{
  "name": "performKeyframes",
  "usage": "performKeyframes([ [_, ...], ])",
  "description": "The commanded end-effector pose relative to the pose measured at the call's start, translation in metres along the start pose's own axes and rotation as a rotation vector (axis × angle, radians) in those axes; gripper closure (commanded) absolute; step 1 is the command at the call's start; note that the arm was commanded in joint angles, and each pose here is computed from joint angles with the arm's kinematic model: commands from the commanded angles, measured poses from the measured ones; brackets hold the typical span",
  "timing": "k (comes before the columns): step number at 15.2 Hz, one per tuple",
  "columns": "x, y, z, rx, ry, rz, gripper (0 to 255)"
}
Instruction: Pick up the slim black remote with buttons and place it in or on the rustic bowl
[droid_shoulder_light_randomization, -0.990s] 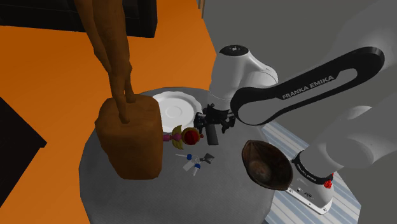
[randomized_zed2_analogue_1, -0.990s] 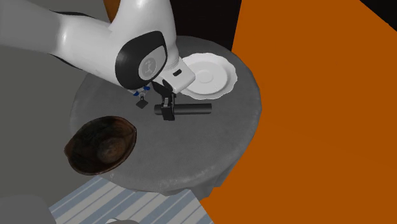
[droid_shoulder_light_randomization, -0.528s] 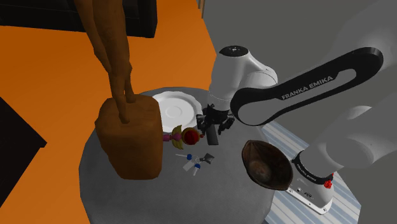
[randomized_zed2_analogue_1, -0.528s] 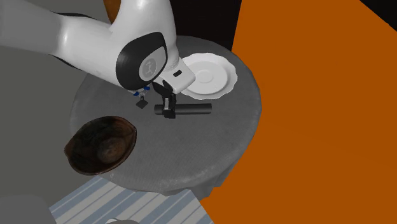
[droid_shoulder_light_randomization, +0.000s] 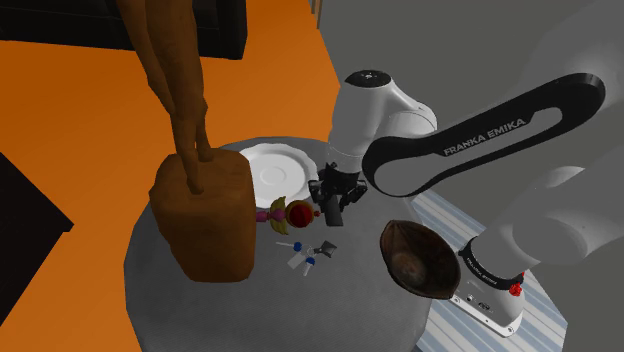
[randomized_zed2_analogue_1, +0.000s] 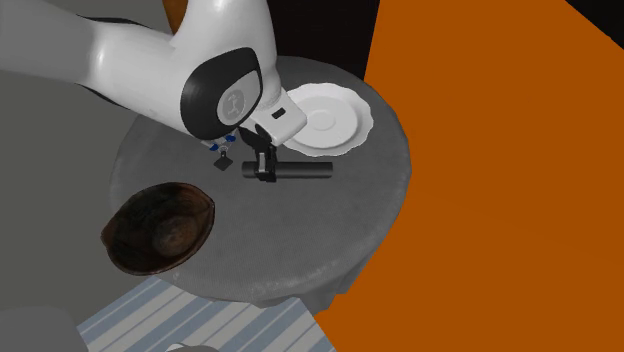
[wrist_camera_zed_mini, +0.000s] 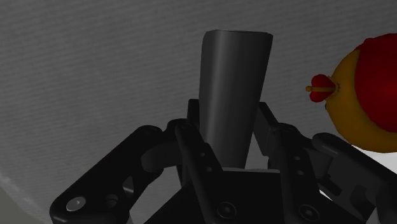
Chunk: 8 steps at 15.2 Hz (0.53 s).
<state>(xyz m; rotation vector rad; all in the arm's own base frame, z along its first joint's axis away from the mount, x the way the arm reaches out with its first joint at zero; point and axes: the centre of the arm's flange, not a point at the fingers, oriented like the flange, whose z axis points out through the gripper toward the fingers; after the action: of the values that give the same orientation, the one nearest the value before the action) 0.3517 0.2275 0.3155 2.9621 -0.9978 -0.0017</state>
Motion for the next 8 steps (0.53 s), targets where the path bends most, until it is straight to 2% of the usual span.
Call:
performKeyframes([
  [1, 0.0, 0.001, 0.003, -0.004, -0.002, 0.0, 255],
  [8, 0.0, 0.002, -0.034, -0.004, -0.002, 0.0, 255],
])
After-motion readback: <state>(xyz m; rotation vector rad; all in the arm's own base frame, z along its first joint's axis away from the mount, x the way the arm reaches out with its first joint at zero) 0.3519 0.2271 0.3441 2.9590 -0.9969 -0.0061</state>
